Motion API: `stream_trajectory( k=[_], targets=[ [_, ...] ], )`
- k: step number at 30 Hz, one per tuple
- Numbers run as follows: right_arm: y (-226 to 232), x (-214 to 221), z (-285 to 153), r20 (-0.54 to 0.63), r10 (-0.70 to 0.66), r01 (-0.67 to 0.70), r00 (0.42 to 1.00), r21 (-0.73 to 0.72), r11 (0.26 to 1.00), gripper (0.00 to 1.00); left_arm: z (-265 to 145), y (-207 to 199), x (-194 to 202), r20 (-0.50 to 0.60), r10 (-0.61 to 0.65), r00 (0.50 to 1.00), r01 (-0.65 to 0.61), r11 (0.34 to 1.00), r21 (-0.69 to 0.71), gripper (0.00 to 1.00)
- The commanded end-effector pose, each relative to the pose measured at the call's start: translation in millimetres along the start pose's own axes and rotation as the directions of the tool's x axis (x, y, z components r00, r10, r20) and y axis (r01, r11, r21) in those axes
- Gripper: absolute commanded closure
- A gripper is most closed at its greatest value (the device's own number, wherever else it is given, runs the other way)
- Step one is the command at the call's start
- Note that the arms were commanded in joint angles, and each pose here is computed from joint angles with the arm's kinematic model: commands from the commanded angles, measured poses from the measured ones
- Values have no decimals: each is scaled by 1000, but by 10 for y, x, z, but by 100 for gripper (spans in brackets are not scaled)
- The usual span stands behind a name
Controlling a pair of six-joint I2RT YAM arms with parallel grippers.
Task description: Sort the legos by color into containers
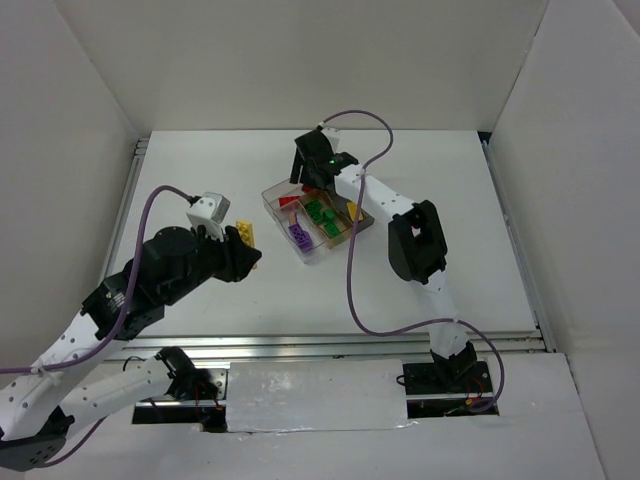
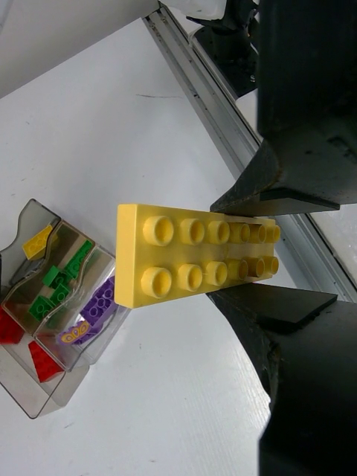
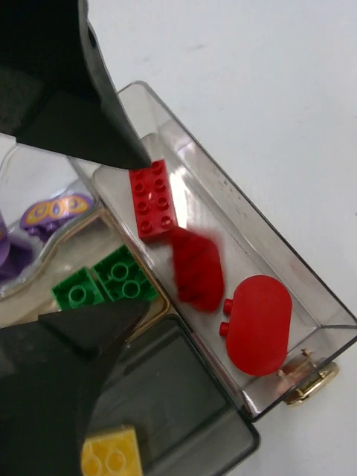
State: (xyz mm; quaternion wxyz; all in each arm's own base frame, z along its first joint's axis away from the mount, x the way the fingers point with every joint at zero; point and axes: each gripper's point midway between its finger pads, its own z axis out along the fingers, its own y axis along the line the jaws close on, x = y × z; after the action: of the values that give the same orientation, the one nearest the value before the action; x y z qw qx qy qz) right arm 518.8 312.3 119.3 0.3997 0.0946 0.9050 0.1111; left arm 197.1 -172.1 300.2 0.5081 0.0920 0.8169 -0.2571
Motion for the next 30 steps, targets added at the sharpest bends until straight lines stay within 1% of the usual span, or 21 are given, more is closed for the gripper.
stream_trajectory(
  k=[1, 2, 3, 6, 8, 11, 12, 14, 15, 16, 17, 18, 20, 21, 22, 23, 24, 26, 27, 28, 30],
  targets=[
    [169, -354, -183, 69, 21, -16, 997, -67, 998, 18, 47, -87, -151, 45, 2, 999, -3, 999, 32, 100],
    [196, -377, -213, 74, 19, -13, 997, -78, 997, 5, 62, -91, -148, 45, -4, 999, 3, 999, 32, 100],
    [207, -405, -231, 77, 16, -9, 997, -90, 996, 3, 82, -104, -143, 46, -6, 999, 4, 999, 38, 100],
    [171, -674, -460, 124, 38, -26, 992, -93, 995, 2, 151, -140, -169, 55, -23, 998, 20, 999, 46, 100],
    [-165, -648, -700, 99, 91, -86, 991, -54, 995, 0, 306, -221, -195, 60, -50, 997, 46, 997, 68, 100],
    [-617, -711, -1081, 156, 211, -201, 965, -77, 977, 0, 557, -370, -239, 55, -89, 995, 83, 990, 111, 99],
    [-874, -671, -1414, 209, 246, -233, 947, -82, 969, 0, 782, -396, -170, 17, -96, 995, 94, 990, 103, 99],
    [-1212, -657, -1727, 254, 296, -287, 921, -72, 955, 0, 1002, -577, -307, 27, -137, 990, 130, 976, 175, 99],
    [-1303, -761, -2155, 315, 326, -302, 891, -123, 945, 0, 1264, -578, -204, -16, -144, 989, 145, 976, 165, 99],
    [-1530, -549, -2196, 320, 313, -307, 894, -72, 949, 0, 1397, -608, -323, 6, -188, 982, 183, 963, 196, 99],
    [-1632, -514, -2330, 338, 314, -309, 887, -69, 949, 0, 1509, -650, -394, 9, -212, 977, 205, 955, 214, 99],
    [-1803, -461, -2626, 378, 325, -325, 867, -66, 943, 0, 1789, -596, -249, -39, -229, 973, 233, 954, 190, 99],
    [-1899, -400, -2895, 402, 336, -327, 852, -94, 940, 0, 2034, -660, -500, 2, -288, 958, 278, 928, 246, 98],
    [-1956, -360, -3147, 424, 348, -322, 836, -134, 937, 0, 2335, -605, -304, -48, -293, 955, 297, 930, 217, 92],
    [-1945, -332, -3266, 424, 357, -313, 832, -172, 934, 0, 2439, -674, -516, -13, -300, 954, 294, 925, 242, 90],
    [-1942, -310, -3365, 427, 359, -301, 830, -198, 933, 0, 2584, -684, -495, -26, -303, 953, 300, 925, 233, 88],
    [-1964, -283, -3546, 439, 371, -293, 818, -236, 927, 0, 2891, -589, -239, -80, -308, 948, 318, 930, 185, 85],
    [-1943, -241, -3745, 441, 371, -263, 817, -288, 921, 0, 3121, -627, -350, -76, -316, 946, 324, 928, 183, 82],
    [-1946, -206, -3777, 435, 362, -250, 824, -293, 923, 0, 3344, -546, -137, -114, -336, 935, 350, 926, 139, 80],
    [-1928, -181, -3802, 430, 356, -237, 830, -306, 922, 0, 3431, -547, -242, -97, -346, 933, 357, 923, 141, 78],
    [-1934, -128, -3866, 422, 342, -220, 840, -312, 924, 0, 3644, -424, -34, -128, -365, 922, 377, 923, 81, 74]
  ],
)
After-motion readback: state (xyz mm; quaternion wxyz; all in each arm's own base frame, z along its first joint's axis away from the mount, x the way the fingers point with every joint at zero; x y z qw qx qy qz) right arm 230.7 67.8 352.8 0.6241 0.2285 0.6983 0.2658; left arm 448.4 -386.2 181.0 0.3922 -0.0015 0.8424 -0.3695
